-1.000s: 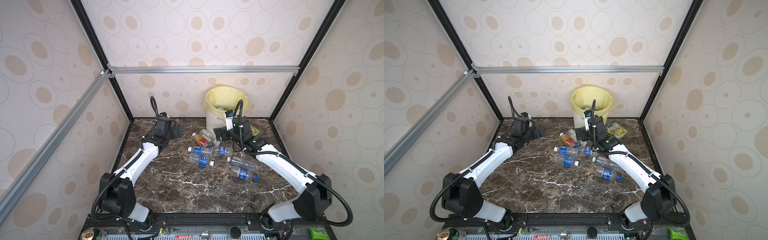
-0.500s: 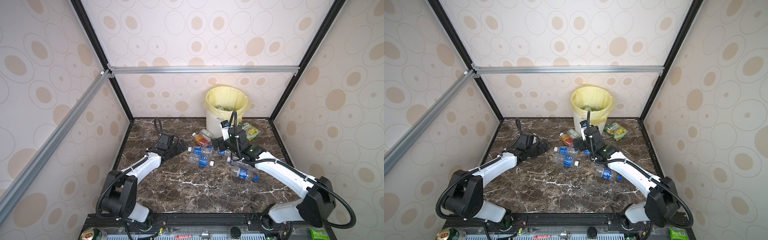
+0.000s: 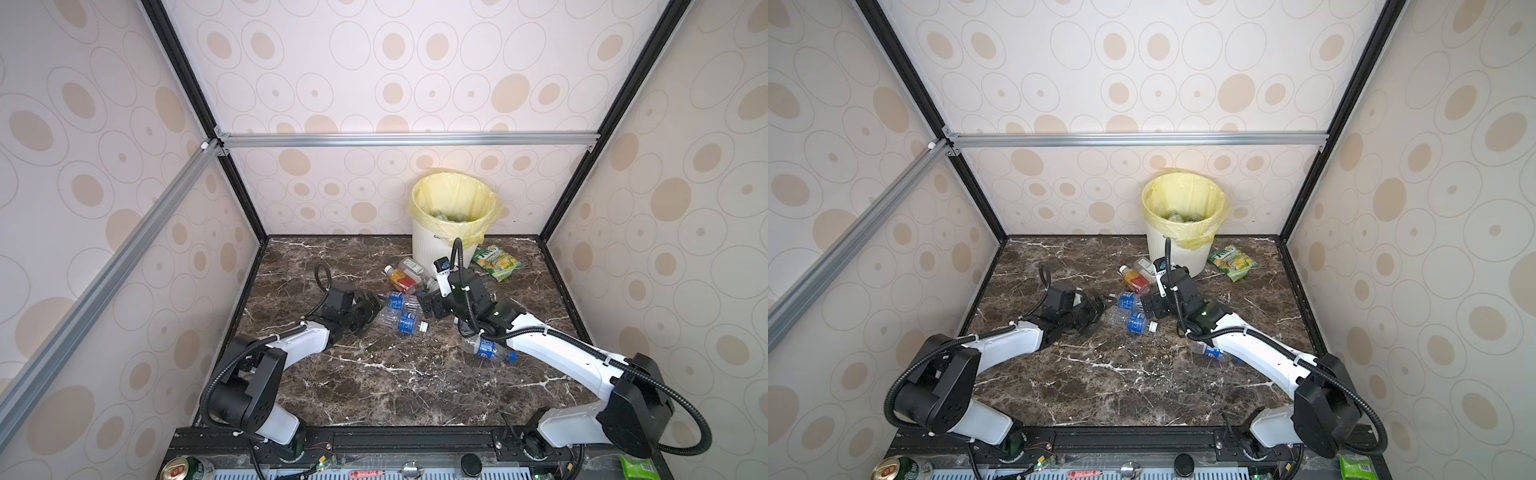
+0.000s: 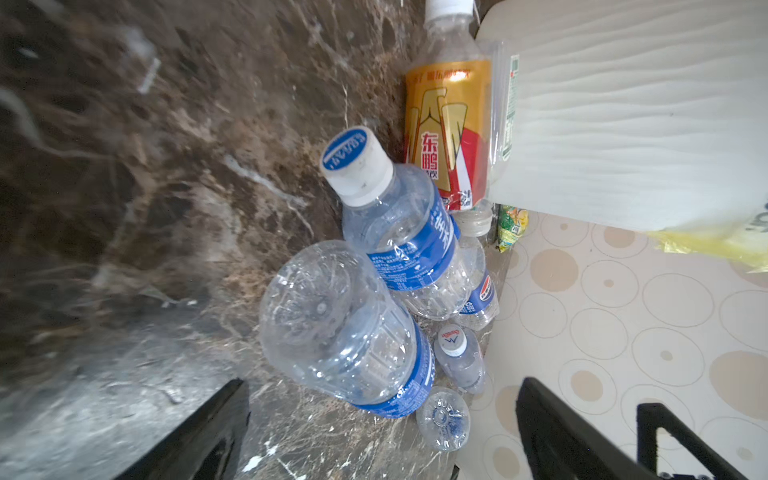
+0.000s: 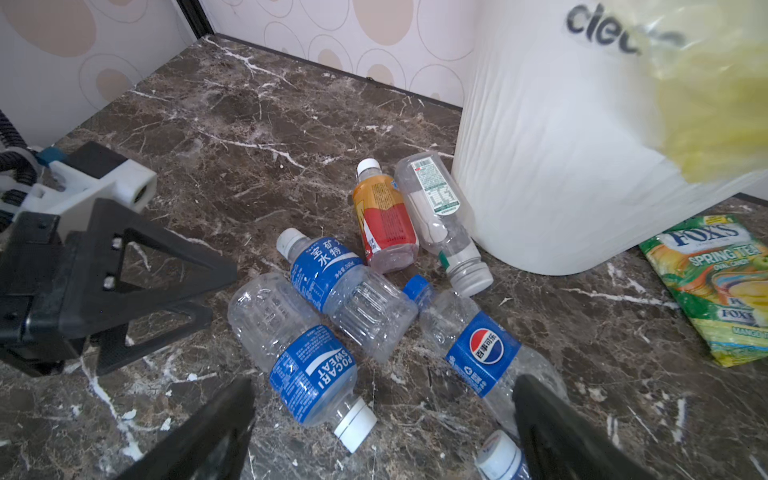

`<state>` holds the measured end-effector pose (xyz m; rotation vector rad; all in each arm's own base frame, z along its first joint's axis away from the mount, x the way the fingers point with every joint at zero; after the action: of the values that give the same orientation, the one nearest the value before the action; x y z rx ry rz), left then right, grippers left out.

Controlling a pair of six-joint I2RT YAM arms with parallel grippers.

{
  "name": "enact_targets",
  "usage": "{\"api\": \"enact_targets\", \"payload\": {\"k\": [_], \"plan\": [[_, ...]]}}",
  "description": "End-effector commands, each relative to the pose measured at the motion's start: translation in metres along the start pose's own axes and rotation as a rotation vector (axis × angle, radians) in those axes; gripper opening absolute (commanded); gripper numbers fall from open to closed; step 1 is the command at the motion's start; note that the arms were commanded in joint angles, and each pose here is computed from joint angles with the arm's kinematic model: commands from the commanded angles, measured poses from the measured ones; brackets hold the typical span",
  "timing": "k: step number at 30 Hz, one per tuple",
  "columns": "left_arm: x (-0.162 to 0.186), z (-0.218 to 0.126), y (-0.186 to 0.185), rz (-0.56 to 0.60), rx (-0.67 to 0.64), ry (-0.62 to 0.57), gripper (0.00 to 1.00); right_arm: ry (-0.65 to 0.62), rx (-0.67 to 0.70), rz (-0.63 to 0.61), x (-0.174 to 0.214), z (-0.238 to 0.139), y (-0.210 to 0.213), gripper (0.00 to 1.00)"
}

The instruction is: Throw the plastic bottles in the bin

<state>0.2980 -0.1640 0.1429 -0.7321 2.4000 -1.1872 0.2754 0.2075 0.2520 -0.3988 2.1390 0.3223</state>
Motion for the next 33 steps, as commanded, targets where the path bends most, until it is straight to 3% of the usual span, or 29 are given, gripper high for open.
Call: {"api": "enact_targets", "payload": {"k": [1, 8, 15, 33], "plan": [[0.004, 0.01, 0.001, -0.082, 0.037, 0.022, 0.99, -0.027, -0.003, 0.023, 0.0, -0.008, 0.0, 1.0], [0.005, 0.016, 0.016, -0.12, -0.008, 0.007, 0.98, -0.021, 0.003, 0.026, 0.006, -0.009, -0.002, 1.0], [0.004, 0.022, 0.019, -0.15, 0.035, -0.018, 0.88, -0.02, -0.004, 0.023, 0.004, -0.009, -0.001, 1.0], [0.005, 0.038, 0.037, -0.108, -0.042, -0.018, 0.72, -0.027, -0.011, 0.021, -0.004, -0.016, 0.001, 0.99]]}}
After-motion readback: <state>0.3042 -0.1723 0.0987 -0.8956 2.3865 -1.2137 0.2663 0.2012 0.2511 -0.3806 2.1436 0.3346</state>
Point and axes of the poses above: each gripper's point midway between its finger pads, its own z axis out along the fingers, its own y axis along the line the jaws close on, x = y × z, the point moved 9 cm from there along -z, back along the fingers, and after that the axes turned 4 degrees about z, right-handed, at the moved point
